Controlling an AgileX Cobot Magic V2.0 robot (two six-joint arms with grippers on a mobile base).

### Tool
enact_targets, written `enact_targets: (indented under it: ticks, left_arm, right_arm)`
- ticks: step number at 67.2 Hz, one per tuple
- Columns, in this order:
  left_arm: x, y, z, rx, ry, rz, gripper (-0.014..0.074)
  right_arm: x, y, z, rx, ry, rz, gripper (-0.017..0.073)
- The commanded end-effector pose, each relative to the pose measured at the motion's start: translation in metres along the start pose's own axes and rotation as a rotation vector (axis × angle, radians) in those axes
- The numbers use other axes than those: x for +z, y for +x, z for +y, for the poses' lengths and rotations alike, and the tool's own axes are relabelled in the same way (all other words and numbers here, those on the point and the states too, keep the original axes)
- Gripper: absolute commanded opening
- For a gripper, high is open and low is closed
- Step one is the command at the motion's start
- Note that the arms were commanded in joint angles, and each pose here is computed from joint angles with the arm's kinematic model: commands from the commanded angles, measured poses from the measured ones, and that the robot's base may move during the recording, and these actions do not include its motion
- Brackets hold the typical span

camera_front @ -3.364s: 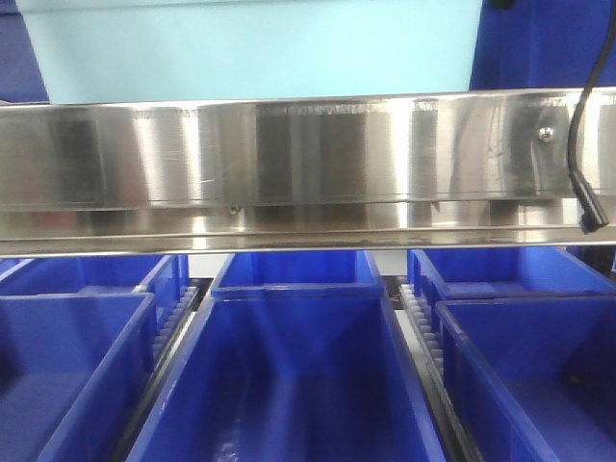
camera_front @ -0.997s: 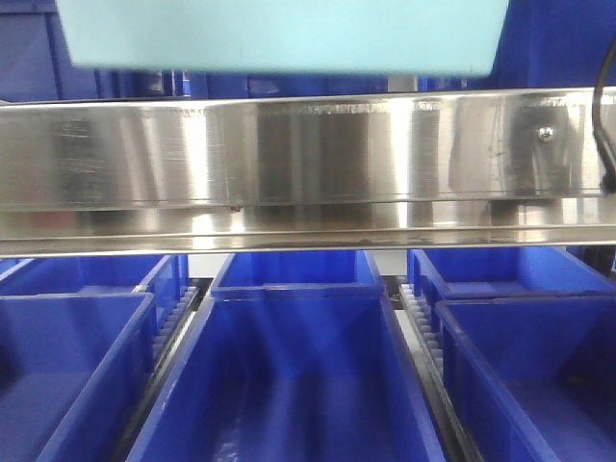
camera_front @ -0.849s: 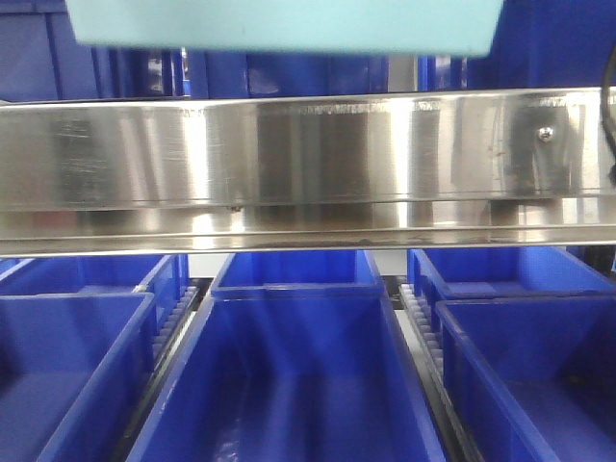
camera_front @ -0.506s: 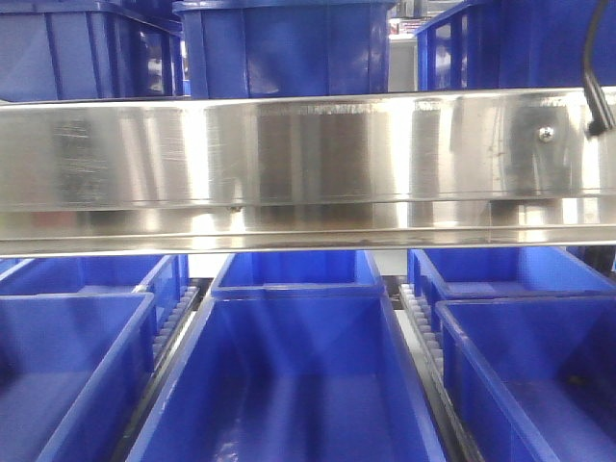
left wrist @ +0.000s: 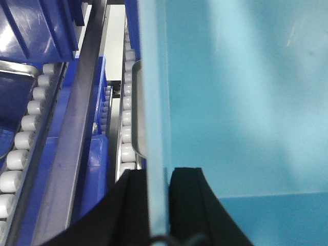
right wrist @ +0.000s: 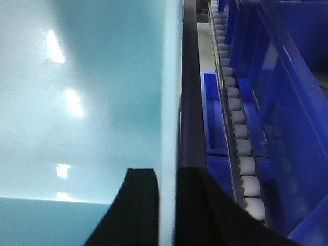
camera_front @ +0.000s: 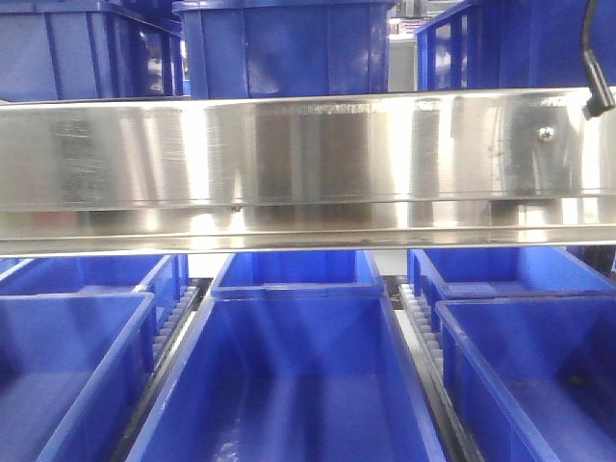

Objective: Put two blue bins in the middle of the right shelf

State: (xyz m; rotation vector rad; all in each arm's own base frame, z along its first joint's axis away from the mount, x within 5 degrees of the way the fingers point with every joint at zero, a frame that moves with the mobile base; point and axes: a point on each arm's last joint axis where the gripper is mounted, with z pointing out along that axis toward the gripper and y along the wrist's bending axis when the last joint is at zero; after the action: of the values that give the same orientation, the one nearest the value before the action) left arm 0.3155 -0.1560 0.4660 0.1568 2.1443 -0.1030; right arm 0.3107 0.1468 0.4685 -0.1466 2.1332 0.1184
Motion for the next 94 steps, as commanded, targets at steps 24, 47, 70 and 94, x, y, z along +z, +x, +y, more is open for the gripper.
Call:
enact_targets:
  ticks: [24, 47, 70, 94]
  left_arm:
    - [-0.0128, -0.0151, 0.0082, -0.069, -0.023, -0.134, -0.0111]
    - [-0.0125, -0.0180, 0.0103, -0.078, -0.020, -0.161, -0.0111]
    - [-0.0130, -0.0203, 0.0112, -0.080, -0.015, -0.179, -0.0111]
    - [-0.0129, -0.0197, 0.0116, -0.080, -0.019, -0.172, -0.0111]
  right_arm:
    - [-0.0129, -0.0219, 0.0054, -0.014, -0.074, -0.213, -0.0163]
    - [-0.0131, -0.0228, 0.0058, -0.015, -0.078, -0.223, -0.0163]
    - [-0.0134, -0.0239, 0.0063, -0.015, -0.083, -0.235, -0.0163]
    - [-0.0141, -0.0265, 0.0075, 0.004, -0.099, -0.264, -0.0163]
